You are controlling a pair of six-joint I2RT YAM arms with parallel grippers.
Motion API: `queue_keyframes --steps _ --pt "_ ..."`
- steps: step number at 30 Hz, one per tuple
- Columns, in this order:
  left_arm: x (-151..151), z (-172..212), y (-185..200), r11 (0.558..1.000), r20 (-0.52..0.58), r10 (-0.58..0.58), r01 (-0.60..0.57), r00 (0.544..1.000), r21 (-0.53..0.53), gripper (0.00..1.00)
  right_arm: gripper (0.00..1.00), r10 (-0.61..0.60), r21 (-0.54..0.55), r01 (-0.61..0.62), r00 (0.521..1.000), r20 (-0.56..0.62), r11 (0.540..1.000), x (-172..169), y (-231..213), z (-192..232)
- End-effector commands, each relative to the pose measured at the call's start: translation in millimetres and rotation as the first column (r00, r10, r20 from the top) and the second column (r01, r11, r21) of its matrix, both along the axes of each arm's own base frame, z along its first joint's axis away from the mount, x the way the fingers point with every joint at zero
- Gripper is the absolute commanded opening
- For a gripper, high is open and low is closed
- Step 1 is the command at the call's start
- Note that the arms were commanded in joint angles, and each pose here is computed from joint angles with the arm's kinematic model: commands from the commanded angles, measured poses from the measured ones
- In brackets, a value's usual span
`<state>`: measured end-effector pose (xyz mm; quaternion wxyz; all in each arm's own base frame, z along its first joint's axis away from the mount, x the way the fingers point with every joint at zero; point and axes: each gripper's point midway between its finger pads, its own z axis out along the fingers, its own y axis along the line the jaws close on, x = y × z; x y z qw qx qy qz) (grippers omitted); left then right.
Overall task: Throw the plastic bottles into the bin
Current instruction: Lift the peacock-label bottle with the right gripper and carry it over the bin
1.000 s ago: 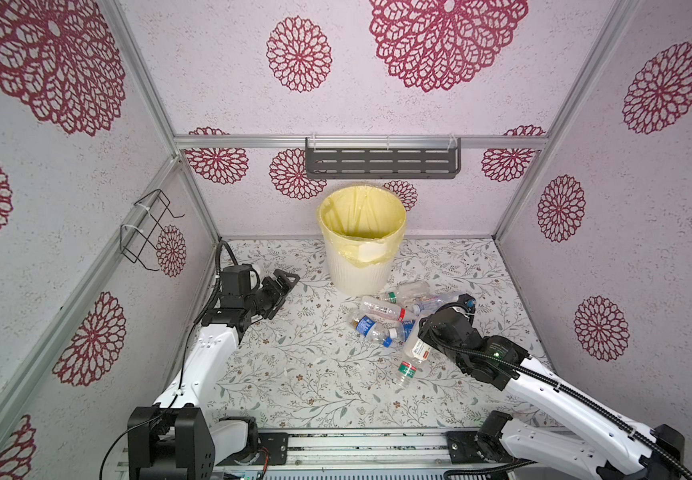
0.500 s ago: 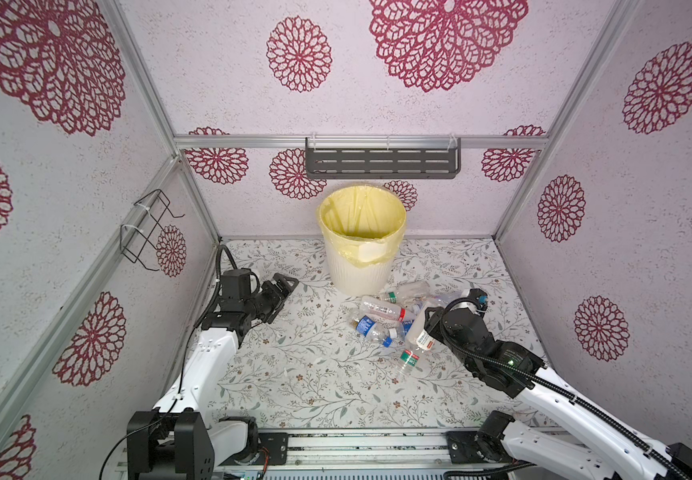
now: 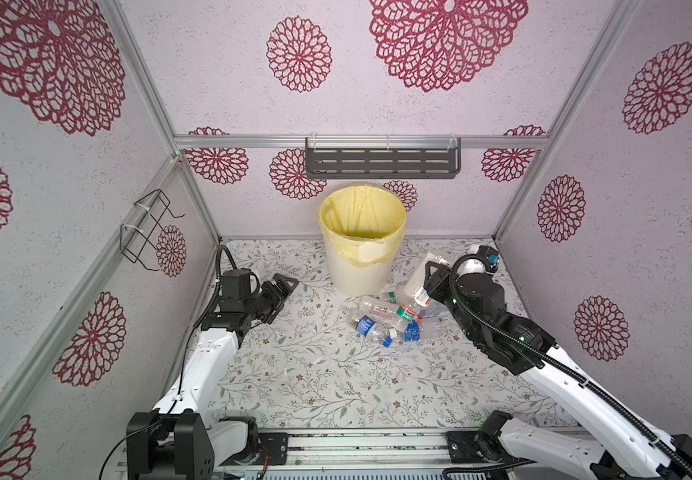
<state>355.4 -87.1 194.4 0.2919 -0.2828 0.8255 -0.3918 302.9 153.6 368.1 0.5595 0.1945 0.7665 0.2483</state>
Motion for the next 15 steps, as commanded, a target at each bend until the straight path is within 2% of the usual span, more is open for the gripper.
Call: queue_keyframes --steps 1,10,15 --pt "-3.9 -2.1 1.0 1.000 -0.003 -0.005 0.005 1.000 0.000 0.97 0.54 0.020 0.008 -0.021 0.995 0.102 1.000 10.2 5.4 41.5" --pt "-8.9 -11.8 2.1 1.000 -0.017 -0.009 0.009 1.000 0.015 0.97 0.54 0.063 0.056 -0.071 0.989 0.132 0.996 21.6 23.8 50.4" --pt "-7.7 -11.7 -1.4 1.000 -0.023 -0.028 0.028 0.999 0.002 0.97 0.54 0.063 0.073 -0.078 0.980 0.187 0.994 38.6 36.0 75.0"
